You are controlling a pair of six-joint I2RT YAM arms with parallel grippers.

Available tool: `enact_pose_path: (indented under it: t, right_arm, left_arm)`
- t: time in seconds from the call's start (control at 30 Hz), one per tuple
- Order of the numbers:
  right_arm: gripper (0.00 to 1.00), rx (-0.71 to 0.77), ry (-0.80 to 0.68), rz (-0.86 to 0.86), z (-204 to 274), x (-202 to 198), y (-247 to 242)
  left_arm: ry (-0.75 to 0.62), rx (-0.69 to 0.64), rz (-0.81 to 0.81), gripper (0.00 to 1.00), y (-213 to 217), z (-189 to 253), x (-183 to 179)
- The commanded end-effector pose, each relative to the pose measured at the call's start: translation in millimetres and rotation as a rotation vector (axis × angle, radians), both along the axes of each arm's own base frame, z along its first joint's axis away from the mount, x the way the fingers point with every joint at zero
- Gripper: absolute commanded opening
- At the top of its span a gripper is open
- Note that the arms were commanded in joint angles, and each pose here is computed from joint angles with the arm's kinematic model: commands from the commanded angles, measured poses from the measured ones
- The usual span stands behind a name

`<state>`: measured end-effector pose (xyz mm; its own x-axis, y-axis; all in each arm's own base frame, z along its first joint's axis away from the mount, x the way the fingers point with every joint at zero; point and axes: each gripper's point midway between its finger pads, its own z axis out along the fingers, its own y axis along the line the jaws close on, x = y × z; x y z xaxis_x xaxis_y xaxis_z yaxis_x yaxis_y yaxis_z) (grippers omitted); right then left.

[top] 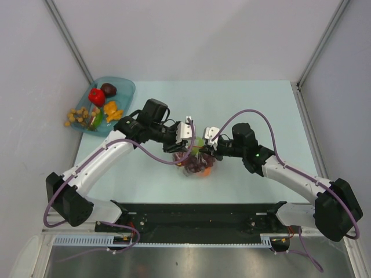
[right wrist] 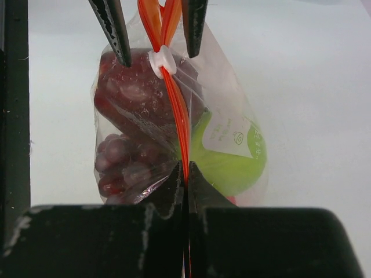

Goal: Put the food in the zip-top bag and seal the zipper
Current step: Zip the zipper food storage bag at the center of the board.

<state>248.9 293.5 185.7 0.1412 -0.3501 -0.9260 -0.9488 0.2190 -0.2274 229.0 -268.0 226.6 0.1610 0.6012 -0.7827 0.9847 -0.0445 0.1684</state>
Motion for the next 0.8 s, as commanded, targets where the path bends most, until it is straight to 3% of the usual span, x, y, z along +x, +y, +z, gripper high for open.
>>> enact_pose_path:
  t: [0.0,0.13,0.33,0.53,0.63,0.77]
  right_arm:
    - [0.0,0.074,-0.117,0.012,44,5,9]
    - [0.0,0.076,-0.118,0.013,45,4,8]
    - [0.0,0.072,-0.122,0.01,46,3,7]
    - [0.0,0.054,-0.117,0.005,43,3,1]
    - [0.0,0.047,-0.11,-0.011,42,6,-6]
    - [0.0,0.042,-0.102,-0.017,41,8,-13]
  left_arm:
    - [-0.034,-0.085,-0.021,0.41,-13,28,1]
    - [-0.022,-0.077,-0.024,0.41,-16,23,1]
    - [-0.007,-0.019,-0.029,0.29,-10,7,1]
    - [-0.009,0.017,-0.005,0.02,5,5,2]
    - [0.025,-0.059,0.096,0.18,17,30,14]
    - [0.077,-0.104,0.16,0.12,34,41,21]
